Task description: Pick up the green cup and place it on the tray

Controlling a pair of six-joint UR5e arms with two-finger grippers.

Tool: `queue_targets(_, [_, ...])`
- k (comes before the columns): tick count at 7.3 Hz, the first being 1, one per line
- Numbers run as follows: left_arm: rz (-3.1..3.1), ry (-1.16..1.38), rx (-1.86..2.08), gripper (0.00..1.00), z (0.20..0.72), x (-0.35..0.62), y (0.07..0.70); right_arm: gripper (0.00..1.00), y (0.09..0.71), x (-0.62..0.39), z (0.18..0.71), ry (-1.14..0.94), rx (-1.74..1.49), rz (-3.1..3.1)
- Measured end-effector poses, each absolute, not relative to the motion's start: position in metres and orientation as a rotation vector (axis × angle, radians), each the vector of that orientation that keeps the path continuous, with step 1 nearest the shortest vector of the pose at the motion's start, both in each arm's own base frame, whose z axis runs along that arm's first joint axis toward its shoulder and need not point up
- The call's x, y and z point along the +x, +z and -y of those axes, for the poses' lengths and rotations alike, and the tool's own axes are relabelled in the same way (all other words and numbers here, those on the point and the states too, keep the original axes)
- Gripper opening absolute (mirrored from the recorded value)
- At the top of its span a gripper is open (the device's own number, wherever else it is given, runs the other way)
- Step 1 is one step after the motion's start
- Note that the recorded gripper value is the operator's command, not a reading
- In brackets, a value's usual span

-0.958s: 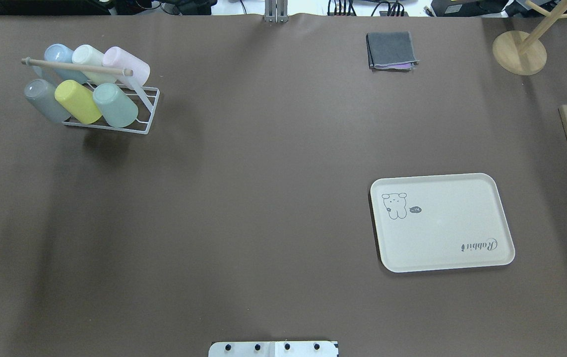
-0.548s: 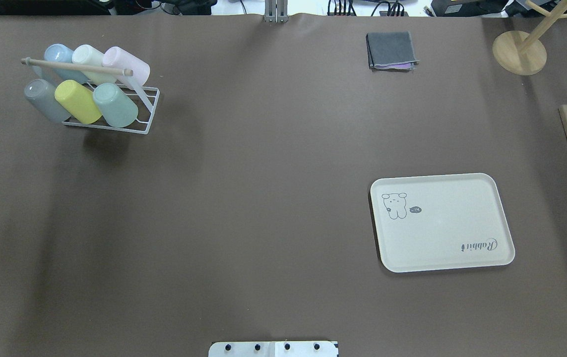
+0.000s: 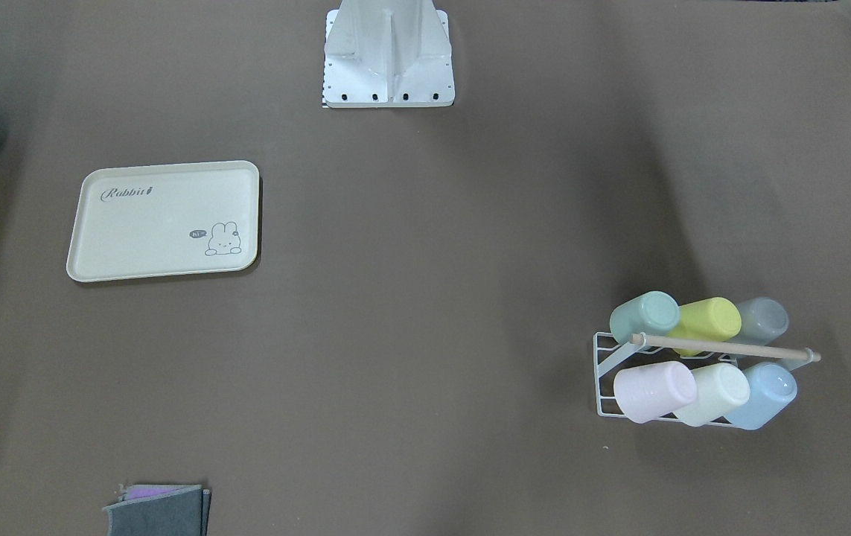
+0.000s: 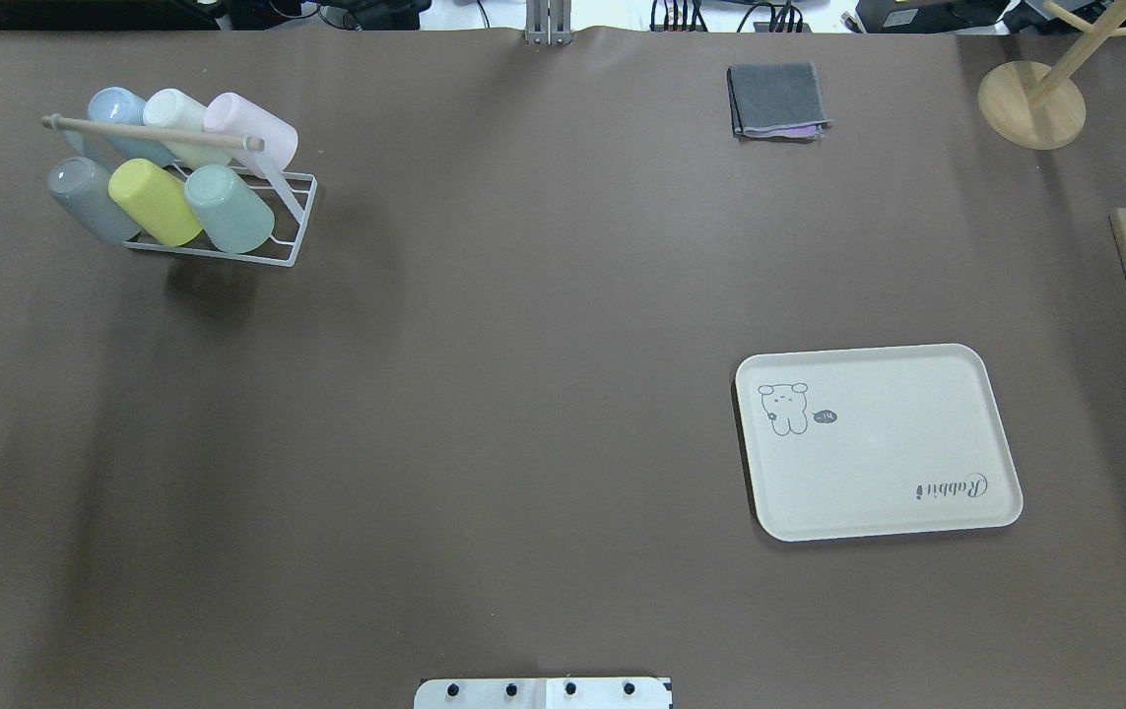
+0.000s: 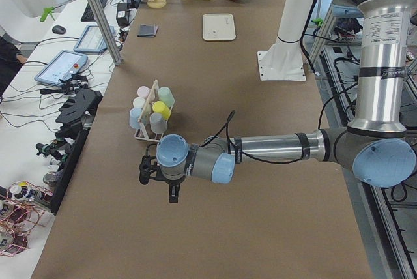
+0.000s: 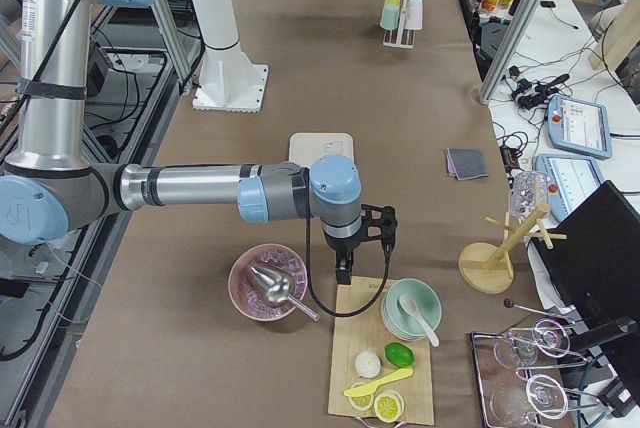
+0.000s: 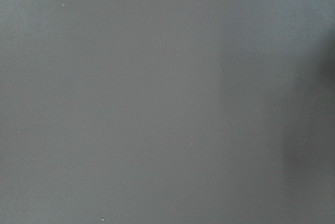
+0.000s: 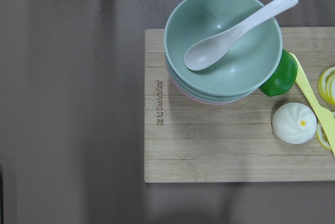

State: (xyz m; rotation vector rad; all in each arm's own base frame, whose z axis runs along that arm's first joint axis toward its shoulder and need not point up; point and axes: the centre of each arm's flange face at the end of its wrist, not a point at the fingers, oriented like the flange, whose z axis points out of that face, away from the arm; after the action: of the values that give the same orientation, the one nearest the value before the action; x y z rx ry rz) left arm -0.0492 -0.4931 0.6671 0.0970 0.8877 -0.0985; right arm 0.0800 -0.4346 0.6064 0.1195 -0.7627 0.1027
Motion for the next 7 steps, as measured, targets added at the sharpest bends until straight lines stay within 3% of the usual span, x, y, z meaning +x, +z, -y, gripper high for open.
queue_targets(5, [-0.879,-0.097,0.124,0.99,0.495,-0.053,0.653,1.00,0.614,0.069,0.432,0.100,0.102,0.863])
queue_targets(7, [-0.883,-0.122,0.122,0.99,0.514,-0.052,0.577,1.00,0.599,0.037,0.448,0.112,0.063,0.927])
